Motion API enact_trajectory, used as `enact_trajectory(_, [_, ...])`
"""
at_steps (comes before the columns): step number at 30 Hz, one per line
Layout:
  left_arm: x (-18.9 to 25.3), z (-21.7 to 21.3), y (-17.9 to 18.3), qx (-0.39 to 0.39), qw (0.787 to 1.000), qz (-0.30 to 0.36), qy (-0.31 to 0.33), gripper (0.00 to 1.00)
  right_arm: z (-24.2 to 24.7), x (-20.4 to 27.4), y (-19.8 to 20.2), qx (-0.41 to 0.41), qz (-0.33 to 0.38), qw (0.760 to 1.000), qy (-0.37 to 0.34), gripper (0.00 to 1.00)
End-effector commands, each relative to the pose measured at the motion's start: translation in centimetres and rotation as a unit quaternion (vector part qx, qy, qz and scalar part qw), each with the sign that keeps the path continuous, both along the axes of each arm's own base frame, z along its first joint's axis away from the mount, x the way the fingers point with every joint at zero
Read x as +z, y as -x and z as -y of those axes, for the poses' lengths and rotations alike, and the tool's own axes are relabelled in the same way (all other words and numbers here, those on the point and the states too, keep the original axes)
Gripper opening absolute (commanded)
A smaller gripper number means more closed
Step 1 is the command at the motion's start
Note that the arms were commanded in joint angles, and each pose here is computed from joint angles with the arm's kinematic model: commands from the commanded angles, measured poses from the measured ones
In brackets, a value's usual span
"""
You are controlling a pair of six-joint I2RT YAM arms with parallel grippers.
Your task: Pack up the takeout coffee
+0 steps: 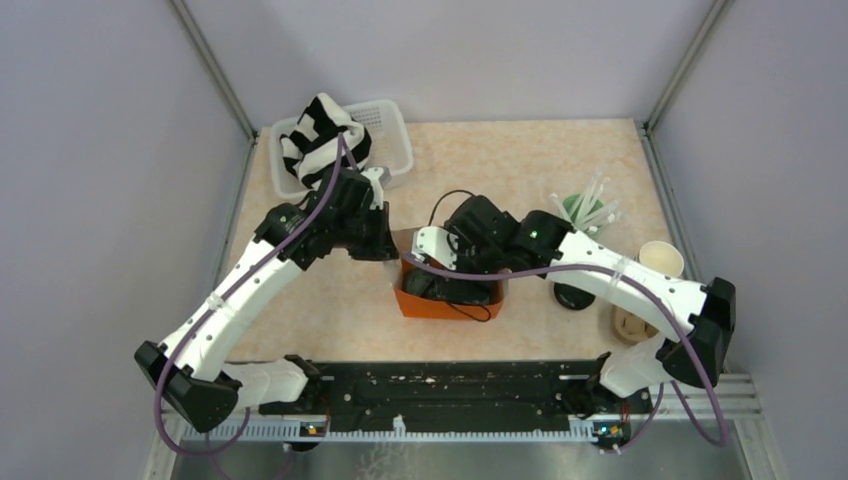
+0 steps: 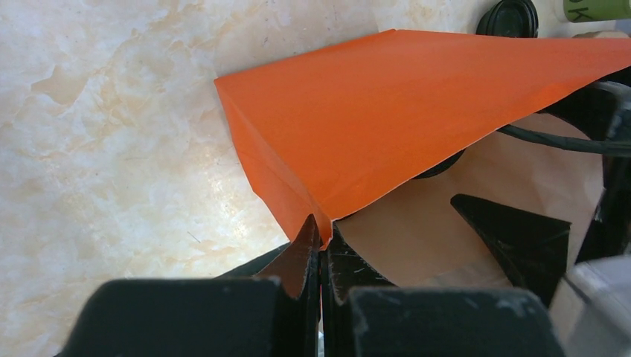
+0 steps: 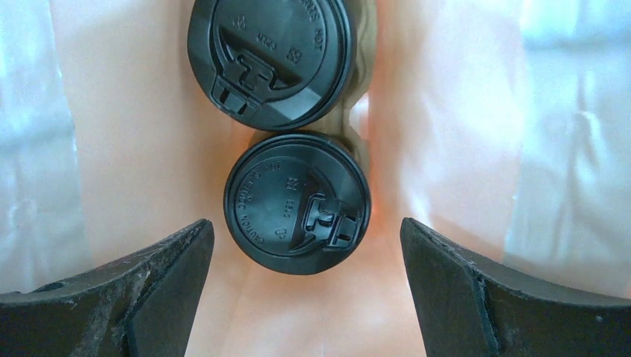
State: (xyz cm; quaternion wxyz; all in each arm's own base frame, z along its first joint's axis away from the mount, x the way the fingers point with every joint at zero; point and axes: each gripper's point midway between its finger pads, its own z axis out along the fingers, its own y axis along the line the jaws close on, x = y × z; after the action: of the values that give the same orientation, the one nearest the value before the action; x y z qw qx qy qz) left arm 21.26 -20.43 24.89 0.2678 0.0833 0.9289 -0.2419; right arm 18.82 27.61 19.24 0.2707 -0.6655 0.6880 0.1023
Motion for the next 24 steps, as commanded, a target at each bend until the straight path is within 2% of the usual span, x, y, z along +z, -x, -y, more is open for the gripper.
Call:
enact_trajectory(1, [0.9,0.6,-0.7,0.004,1.0,0.004,0.01,0.0,-0.5,2.5,-0.2,-0.031,0.009,0.999,-0.006,0.94])
enact_trajectory(11, [0.6,0.7,-1.1,0.004,1.0,-0.002,0.0,0.01,0.3,8.2,0.2,-0.081,0.031,0.995,-0.051,0.95])
enact_trajectory(17, [1.0,0.8,-1.4,0.003,1.0,0.002,-0.001,0.1,0.8,14.7,0.9,-0.108,0.048,0.982,-0.145,0.94])
enact_trajectory(20, [1.4,0.8,-1.6,0.001,1.0,0.006,-0.004,0.17,1.5,19.4,0.5,-0.147,0.08,0.958,-0.232,0.94])
enact_trajectory(24, [2.2,0.8,-1.7,-0.002,1.0,0.015,-0.004,0.28,4.1,24.5,-1.8,-0.244,0.149,0.898,-0.335,0.96])
